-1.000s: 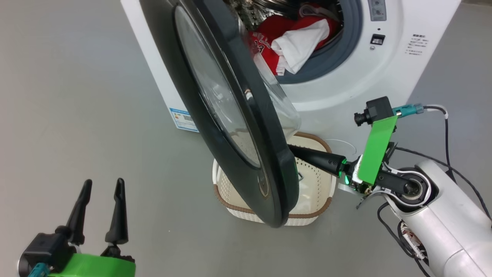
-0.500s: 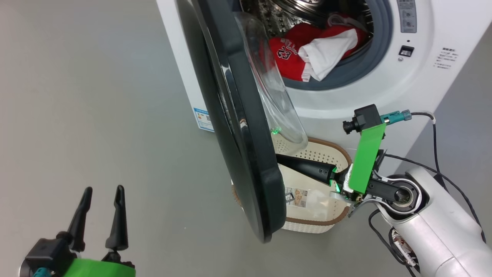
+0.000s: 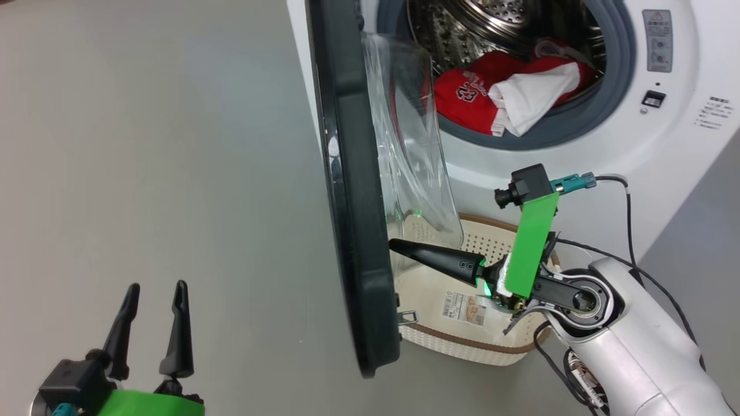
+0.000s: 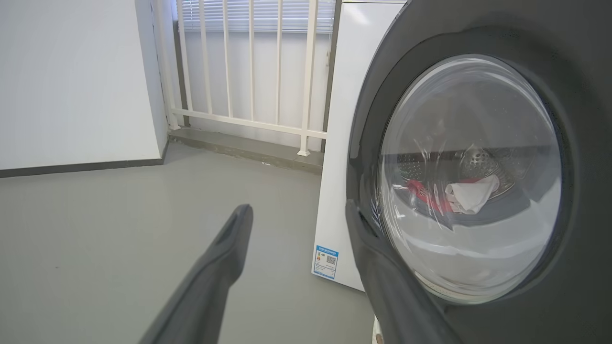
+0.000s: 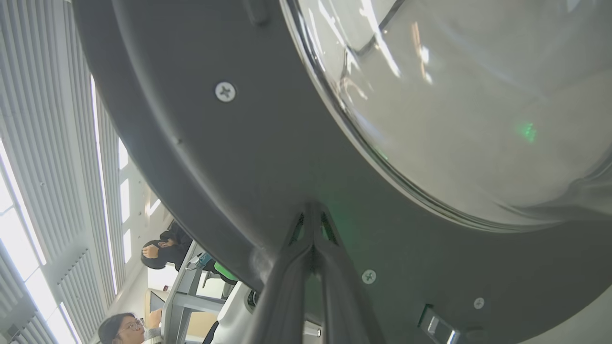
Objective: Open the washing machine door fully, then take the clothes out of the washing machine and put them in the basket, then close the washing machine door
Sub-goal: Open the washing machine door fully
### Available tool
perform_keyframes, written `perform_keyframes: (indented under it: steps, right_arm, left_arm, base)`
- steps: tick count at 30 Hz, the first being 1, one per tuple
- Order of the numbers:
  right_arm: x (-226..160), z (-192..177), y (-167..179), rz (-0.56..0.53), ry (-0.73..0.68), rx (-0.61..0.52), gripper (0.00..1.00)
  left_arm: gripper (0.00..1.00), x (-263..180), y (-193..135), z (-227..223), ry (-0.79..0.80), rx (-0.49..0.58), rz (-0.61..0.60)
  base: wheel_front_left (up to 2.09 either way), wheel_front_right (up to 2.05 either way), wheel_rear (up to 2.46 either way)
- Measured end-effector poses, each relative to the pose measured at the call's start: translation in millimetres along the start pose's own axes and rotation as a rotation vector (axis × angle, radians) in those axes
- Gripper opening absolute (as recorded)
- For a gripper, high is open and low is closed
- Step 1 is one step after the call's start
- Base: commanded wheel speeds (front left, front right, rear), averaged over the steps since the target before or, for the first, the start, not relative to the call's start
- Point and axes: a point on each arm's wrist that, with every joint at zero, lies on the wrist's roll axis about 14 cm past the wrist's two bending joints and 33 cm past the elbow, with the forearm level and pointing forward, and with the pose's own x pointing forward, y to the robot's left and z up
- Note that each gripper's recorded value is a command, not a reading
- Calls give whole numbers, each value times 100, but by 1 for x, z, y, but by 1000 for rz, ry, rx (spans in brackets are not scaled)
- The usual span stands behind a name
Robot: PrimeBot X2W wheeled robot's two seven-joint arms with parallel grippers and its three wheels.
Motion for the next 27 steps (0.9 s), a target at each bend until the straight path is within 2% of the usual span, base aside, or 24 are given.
perform_keyframes:
  steps: [14, 27]
  right_arm:
    - [32, -21, 13, 51, 78, 16, 0]
    - [36, -24, 12, 37, 80, 8, 0]
  left_arm:
    - [100, -16, 20, 2, -2, 4, 66]
    - [100, -17, 22, 5, -13, 1, 76]
  base:
    - [0, 0, 0]
    - [0, 0, 0]
